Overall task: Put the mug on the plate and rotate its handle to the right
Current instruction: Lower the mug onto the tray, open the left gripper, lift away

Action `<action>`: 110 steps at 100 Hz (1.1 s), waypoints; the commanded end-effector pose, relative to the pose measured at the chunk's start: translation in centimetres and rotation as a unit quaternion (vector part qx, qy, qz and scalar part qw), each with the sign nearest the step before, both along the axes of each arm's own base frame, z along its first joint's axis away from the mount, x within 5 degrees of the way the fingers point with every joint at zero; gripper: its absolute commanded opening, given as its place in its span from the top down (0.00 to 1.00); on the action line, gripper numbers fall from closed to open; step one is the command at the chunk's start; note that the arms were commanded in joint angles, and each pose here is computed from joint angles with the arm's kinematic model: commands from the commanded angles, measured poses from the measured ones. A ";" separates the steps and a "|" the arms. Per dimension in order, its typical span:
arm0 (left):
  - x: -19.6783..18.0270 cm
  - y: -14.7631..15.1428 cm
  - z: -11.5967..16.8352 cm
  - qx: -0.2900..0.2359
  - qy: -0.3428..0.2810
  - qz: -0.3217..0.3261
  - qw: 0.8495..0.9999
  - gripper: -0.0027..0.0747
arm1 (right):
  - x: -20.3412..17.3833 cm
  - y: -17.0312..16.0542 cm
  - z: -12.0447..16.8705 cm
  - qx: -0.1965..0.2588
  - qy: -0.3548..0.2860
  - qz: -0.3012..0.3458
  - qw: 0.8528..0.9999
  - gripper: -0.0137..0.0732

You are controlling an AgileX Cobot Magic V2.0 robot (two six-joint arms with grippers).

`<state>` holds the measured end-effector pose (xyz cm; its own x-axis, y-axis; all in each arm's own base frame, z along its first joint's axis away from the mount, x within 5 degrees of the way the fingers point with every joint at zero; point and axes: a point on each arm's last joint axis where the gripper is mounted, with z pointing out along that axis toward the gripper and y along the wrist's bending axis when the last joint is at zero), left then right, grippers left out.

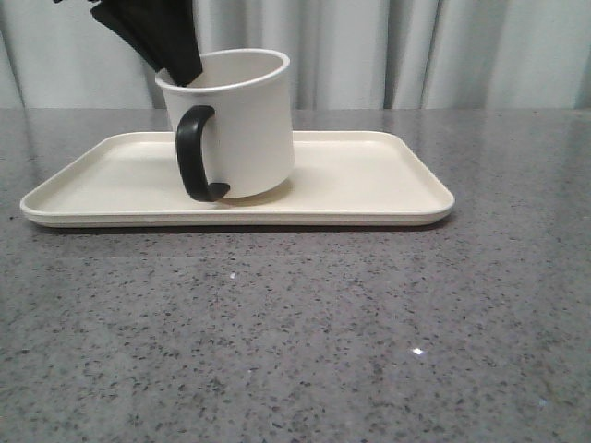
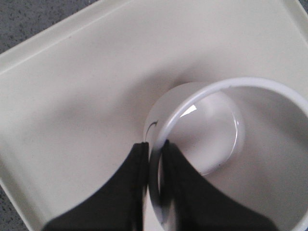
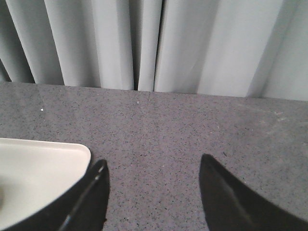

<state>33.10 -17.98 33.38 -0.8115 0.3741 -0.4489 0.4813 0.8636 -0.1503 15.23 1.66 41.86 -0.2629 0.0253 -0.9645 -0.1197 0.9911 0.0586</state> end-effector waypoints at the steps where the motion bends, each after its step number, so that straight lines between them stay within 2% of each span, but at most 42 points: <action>1: -0.6 -0.3 2.5 -0.034 -0.038 -0.002 0.999 0.99 | -0.2 -0.2 1.7 -0.001 -0.054 -0.007 0.998 0.35; 110: -0.7 -0.3 2.4 -0.031 -0.029 -0.004 0.999 0.97 | -0.2 -0.2 1.7 -0.001 -0.054 -0.007 0.998 0.35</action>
<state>33.27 -18.14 32.93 -0.8196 0.3760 -0.4323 0.4793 0.8633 -0.1578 15.23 1.66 41.86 -0.2629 0.0253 -0.9645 -0.1197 0.9911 0.0586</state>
